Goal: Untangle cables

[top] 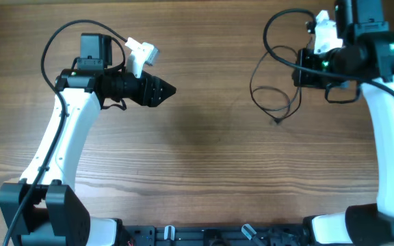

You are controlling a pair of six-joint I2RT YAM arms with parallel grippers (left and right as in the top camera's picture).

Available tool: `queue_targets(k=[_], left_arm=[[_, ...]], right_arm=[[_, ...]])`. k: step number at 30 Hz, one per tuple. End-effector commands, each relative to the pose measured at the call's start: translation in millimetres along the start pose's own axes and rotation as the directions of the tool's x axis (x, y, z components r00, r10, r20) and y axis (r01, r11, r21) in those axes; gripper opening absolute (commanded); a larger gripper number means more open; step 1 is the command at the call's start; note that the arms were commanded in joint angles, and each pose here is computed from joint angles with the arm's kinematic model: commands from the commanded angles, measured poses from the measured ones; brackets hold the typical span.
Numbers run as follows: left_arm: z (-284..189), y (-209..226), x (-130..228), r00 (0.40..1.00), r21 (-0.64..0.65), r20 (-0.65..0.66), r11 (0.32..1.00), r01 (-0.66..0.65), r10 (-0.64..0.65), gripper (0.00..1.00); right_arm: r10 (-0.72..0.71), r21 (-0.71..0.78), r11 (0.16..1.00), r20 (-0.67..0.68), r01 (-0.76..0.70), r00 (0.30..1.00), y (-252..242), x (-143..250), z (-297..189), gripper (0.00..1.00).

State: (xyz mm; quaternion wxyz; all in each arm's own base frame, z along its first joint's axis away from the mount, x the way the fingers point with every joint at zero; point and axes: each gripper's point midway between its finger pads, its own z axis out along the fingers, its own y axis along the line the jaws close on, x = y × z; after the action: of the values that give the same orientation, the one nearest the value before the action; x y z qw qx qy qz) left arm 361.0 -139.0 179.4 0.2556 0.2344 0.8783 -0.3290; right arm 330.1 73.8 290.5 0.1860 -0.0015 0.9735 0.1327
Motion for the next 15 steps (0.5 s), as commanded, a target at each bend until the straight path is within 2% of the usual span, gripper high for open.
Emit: queue_targets(k=[1,8,15], left_arm=[[2.4,-0.4,0.9,1.0,0.006,-0.008,1.0,-0.017,0.018,0.7],[2.4,-0.7,2.2,1.0,0.007,-0.012,1.0,-0.013,0.013,0.7],[2.5,-1.2,3.5,1.0,0.009,-0.018,1.0,-0.009,0.009,0.7]], right_arm=[[-0.043,0.002,0.999,0.095,0.043,0.995,9.5,-6.8,-41.7,0.05],[-0.056,0.121,0.992,0.218,0.03,0.974,-3.3,-10.9,-89.1,0.04],[0.035,0.324,0.933,0.346,-0.154,0.938,-48.7,-10.4,-123.4,0.04]])
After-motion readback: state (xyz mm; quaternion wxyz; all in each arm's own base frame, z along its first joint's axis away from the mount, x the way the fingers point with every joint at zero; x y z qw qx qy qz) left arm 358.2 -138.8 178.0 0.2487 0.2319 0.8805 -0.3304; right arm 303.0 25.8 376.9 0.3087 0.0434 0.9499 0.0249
